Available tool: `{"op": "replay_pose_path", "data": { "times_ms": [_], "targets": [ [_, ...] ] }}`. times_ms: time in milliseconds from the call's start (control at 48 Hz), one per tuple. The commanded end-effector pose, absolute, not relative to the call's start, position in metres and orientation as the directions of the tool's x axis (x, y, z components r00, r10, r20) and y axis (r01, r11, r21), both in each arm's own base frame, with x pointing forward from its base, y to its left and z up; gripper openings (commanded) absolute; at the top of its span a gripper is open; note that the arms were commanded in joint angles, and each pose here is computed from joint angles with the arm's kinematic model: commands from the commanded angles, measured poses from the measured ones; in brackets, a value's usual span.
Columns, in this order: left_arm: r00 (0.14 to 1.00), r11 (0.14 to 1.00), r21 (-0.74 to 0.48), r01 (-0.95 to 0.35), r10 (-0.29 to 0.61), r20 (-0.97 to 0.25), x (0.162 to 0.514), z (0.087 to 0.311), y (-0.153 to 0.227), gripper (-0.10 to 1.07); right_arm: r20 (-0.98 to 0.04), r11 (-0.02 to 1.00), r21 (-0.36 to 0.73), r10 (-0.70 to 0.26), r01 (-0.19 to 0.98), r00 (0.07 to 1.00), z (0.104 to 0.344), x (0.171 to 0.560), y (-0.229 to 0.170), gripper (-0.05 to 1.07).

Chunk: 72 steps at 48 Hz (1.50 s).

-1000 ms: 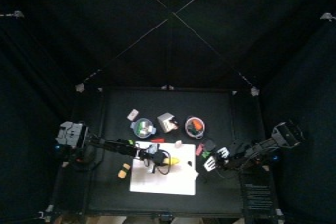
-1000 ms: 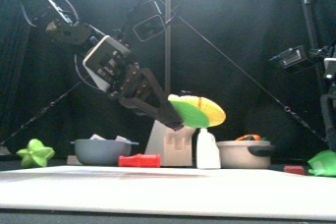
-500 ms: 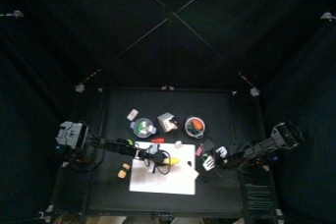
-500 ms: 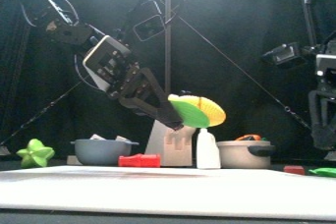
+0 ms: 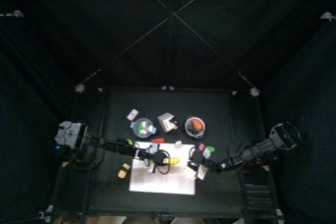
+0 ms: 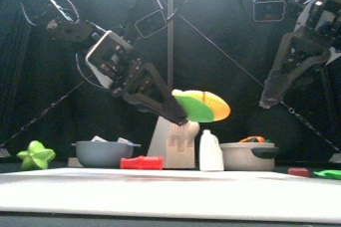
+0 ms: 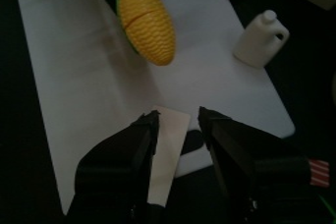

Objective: Place corn husk down and regrab corn

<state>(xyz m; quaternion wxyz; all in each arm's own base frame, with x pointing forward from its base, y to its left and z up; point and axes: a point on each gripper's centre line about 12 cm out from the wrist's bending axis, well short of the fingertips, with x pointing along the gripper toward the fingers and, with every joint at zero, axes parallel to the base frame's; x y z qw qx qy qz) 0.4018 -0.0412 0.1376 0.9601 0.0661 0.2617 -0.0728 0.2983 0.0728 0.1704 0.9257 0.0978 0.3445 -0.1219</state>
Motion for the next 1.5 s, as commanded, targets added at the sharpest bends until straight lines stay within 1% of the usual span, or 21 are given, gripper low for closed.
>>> {"op": "replay_pose_path", "data": {
  "times_ms": [0, 125, 333, 625, 896, 1062, 1188, 1312, 1396, 1479],
  "targets": [
    [0.879, 0.982, 0.09, 0.166, -0.106, -0.465, 0.404, 0.153, -0.04, 0.51, -0.634, 0.952, 0.093, -0.168, 0.29, 0.755, 0.181, 0.31, 0.072, 0.77],
    [0.886, 0.983, 0.085, 0.161, -0.106, -0.452, 0.404, 0.156, -0.04, 0.51, -0.628, 0.956, 0.047, -0.199, 0.291, 0.752, 0.178, 0.318, 0.074, 0.77],
    [0.885, 0.984, 0.083, 0.159, -0.105, -0.453, 0.404, 0.155, -0.04, 0.51, -0.623, 0.939, -0.004, -0.272, 0.344, 0.733, 0.176, 0.325, 0.068, 0.78],
    [0.883, 0.984, 0.083, 0.16, -0.105, -0.457, 0.404, 0.153, -0.04, 0.51, -0.627, 0.939, 0.006, -0.265, 0.344, 0.733, 0.176, 0.326, 0.07, 0.78],
    [0.881, 0.984, 0.082, 0.16, -0.105, -0.461, 0.405, 0.152, -0.04, 0.51, -0.625, 0.95, 0.016, -0.233, 0.311, 0.745, 0.176, 0.332, 0.075, 0.78],
    [0.881, 0.983, 0.084, 0.161, -0.105, -0.461, 0.405, 0.152, -0.04, 0.51, -0.612, 0.956, 0.046, -0.202, 0.289, 0.765, 0.183, 0.335, 0.079, 0.8],
    [0.881, 0.983, 0.085, 0.162, -0.105, -0.461, 0.405, 0.152, -0.04, 0.51, -0.604, 0.962, 0.097, -0.147, 0.256, 0.783, 0.19, 0.334, 0.083, 0.84],
    [0.88, 0.983, 0.087, 0.164, -0.105, -0.464, 0.404, 0.151, -0.04, 0.51, -0.602, 0.962, 0.141, -0.103, 0.232, 0.792, 0.193, 0.335, 0.08, 0.93],
    [0.878, 0.98, 0.096, 0.172, -0.108, -0.467, 0.403, 0.15, -0.04, 0.51, -0.603, 0.964, 0.154, -0.083, 0.218, 0.794, 0.192, 0.336, 0.077, 0.97],
    [0.873, 0.974, 0.115, 0.193, -0.117, -0.473, 0.4, 0.148, -0.041, 0.51, -0.605, 0.965, 0.157, -0.073, 0.208, 0.793, 0.19, 0.338, 0.073, 0.98]
  ]
}}
